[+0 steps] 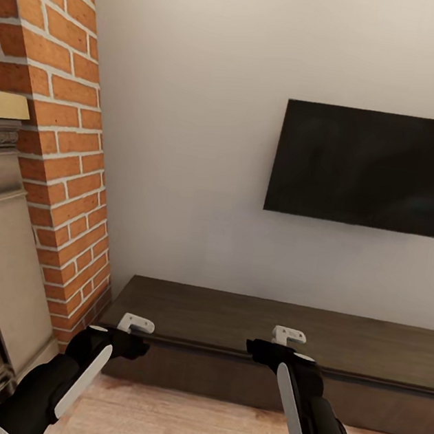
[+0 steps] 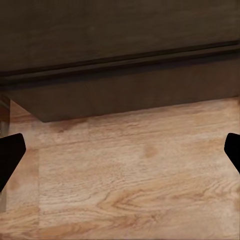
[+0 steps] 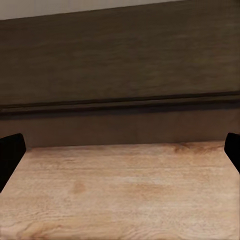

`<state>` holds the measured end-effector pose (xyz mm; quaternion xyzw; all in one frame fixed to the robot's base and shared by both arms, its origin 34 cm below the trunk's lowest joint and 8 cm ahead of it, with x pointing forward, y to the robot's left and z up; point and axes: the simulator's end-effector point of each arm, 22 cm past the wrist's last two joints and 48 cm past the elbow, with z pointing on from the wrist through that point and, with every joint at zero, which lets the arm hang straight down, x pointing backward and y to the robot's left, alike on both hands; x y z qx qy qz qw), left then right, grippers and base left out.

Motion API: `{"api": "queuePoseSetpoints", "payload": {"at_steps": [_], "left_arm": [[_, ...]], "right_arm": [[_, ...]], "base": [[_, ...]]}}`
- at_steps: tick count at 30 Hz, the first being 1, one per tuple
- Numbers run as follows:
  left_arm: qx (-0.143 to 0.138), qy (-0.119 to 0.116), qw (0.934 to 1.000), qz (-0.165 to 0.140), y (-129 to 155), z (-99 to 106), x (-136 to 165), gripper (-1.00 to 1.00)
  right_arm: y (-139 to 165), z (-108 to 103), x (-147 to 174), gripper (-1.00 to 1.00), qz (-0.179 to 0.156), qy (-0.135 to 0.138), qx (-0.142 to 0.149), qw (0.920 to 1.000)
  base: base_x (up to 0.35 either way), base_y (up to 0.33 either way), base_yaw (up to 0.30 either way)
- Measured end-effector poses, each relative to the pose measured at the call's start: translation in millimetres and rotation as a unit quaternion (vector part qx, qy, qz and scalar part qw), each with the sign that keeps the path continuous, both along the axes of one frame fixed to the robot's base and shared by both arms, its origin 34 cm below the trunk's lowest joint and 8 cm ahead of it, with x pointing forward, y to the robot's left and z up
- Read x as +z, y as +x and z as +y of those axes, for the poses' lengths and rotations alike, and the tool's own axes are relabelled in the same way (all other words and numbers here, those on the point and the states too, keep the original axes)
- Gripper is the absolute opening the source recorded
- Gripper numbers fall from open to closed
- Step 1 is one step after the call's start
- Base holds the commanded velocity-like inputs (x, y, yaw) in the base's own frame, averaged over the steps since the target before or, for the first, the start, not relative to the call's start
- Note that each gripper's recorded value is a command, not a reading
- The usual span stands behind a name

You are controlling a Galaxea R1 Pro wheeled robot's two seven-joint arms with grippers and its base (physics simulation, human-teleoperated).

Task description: Place each of the two pumpkins and all three candles from the living room inside a cabinet in the living room (use any cabinet), then make sure every cabinet is closed, and position the cauldron so it is next to a table in the living room.

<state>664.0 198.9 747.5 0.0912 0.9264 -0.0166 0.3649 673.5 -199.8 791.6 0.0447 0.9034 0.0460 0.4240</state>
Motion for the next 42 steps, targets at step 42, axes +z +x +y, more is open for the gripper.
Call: {"api": "queuePoseSetpoints", "payload": {"at_steps": [42], "left_arm": [[0.091,0.033,0.9927,0.072,-73,84,-129,1.00]], "right_arm": [[-78,-26,-90,1.00,0.130,-0.002,-0.040,0.9907]], "base": [[0.000,0.000,-0.106]]}}
